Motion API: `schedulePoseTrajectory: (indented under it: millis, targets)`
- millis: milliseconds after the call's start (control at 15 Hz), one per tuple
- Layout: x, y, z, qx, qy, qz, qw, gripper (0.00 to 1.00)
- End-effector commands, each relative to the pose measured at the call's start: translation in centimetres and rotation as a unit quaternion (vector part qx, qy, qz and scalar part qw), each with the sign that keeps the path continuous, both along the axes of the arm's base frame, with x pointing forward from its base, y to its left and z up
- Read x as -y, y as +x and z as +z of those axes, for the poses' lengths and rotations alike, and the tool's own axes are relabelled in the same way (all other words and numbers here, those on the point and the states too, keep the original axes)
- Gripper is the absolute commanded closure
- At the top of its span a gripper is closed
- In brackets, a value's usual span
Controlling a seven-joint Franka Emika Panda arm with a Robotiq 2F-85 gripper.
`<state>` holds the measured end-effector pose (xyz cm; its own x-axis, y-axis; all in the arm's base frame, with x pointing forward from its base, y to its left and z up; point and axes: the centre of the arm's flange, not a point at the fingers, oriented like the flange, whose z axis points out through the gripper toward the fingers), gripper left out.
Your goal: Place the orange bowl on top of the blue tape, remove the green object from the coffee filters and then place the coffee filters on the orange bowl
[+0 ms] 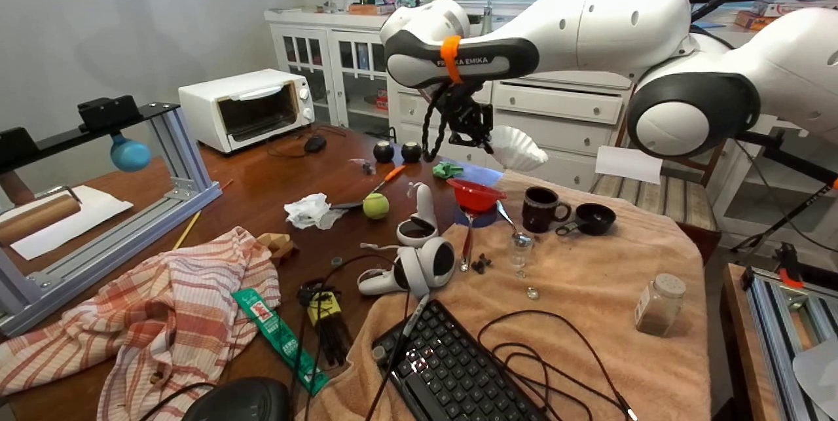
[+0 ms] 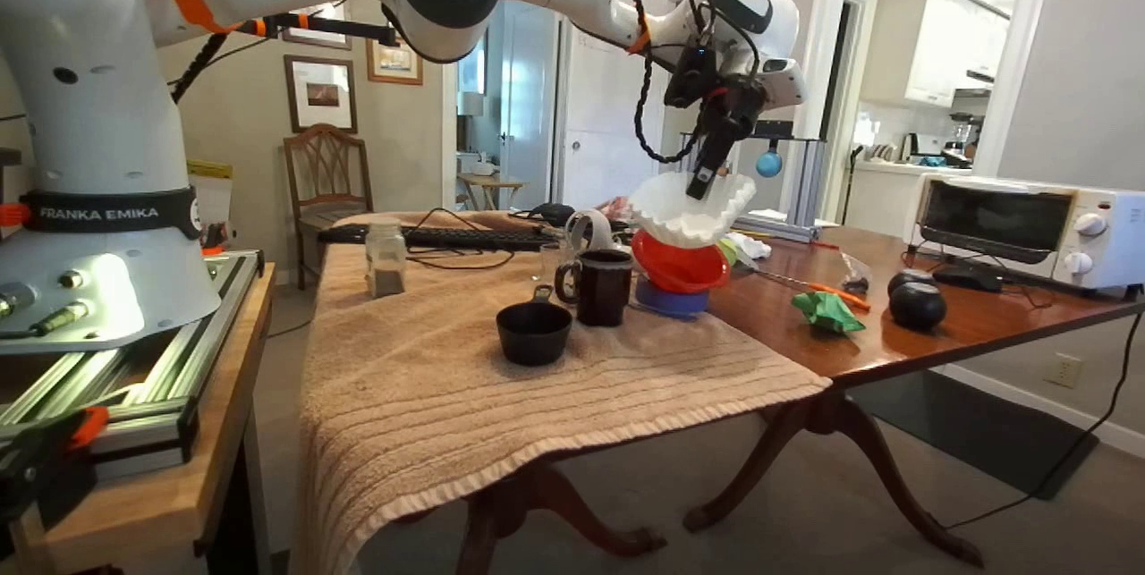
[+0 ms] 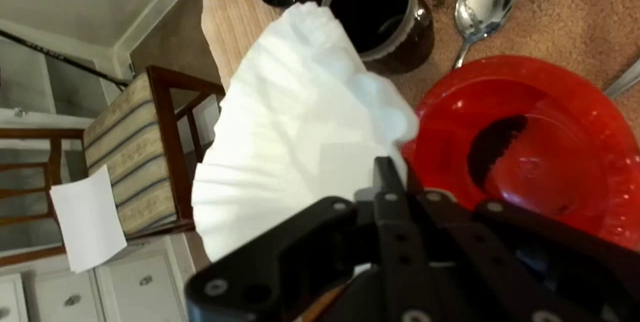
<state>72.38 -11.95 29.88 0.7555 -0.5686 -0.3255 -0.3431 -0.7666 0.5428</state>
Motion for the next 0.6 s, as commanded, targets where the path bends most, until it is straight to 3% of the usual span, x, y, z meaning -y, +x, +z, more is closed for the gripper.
schedulePoseTrajectory:
  millis: [0, 267, 533]
  targets:
    - [-1.5, 6.0, 0.1, 0.033, 0.016, 0.073, 0.9967, 1.0]
    - [-4.1, 7.0, -0.1, 0.06, 0.056, 0.124, 0.9888, 1.0]
    - [-5.3, 7.0, -0.2, 0.046, 0.09, 0.146, 0.9842, 1.0]
